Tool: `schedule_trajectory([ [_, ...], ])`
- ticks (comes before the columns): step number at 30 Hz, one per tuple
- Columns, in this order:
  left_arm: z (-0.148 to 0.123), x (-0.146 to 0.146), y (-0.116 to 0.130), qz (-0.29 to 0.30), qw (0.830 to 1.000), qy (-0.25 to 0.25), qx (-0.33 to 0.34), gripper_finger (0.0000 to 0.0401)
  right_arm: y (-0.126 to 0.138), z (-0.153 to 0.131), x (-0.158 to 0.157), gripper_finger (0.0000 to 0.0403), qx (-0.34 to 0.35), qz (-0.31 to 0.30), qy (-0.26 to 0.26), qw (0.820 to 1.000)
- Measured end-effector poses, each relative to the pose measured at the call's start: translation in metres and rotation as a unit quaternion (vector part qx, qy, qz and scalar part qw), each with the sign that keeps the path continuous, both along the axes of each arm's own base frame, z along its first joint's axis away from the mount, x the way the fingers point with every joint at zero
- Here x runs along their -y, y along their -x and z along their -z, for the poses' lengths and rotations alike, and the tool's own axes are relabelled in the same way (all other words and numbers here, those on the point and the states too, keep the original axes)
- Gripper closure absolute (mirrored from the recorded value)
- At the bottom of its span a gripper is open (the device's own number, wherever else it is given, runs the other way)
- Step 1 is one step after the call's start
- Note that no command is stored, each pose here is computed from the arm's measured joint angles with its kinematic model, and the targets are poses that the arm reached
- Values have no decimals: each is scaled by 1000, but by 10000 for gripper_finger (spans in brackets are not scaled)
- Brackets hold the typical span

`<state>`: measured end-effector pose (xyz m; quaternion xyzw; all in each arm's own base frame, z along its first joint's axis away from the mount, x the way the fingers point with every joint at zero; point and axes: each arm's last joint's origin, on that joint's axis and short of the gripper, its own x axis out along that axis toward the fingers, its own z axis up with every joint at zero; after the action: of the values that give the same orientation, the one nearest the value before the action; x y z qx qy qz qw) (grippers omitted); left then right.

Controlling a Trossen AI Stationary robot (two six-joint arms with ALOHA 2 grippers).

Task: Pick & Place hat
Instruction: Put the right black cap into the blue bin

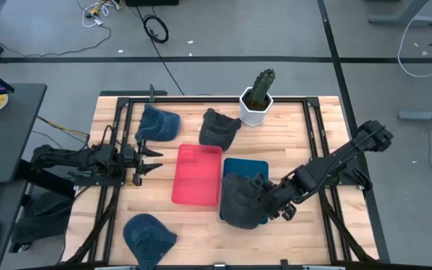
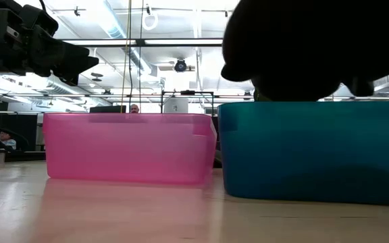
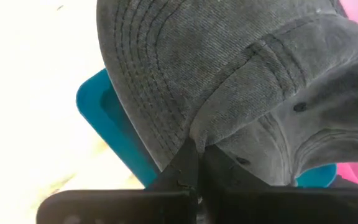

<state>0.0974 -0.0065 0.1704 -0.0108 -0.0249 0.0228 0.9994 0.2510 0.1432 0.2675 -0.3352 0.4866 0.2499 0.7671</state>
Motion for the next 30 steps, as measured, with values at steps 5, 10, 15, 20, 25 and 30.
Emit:
schedule_trajectory([
  [5, 0, 0, 0, 0, 1000, 0, 0, 229, 2, 0, -3, 403, -3, -4, 2, 1000],
  [10, 0, 0, 0, 0, 1000, 0, 0, 229, 4, 3, -2, 403, -19, 3, 7, 1000],
  [15, 0, 0, 0, 0, 1000, 0, 0, 229, 2, 6, -4, 403, -22, 1, 10, 1000],
  [20, 0, 0, 0, 0, 1000, 0, 0, 229, 2, 12, -6, 403, -39, -4, 18, 999],
  [25, 0, 0, 0, 0, 1000, 0, 0, 229, 0, 18, -7, 403, -53, -23, 29, 998],
  [30, 0, 0, 0, 0, 1000, 0, 0, 229, -3, 20, -7, 403, -41, -42, 60, 996],
])
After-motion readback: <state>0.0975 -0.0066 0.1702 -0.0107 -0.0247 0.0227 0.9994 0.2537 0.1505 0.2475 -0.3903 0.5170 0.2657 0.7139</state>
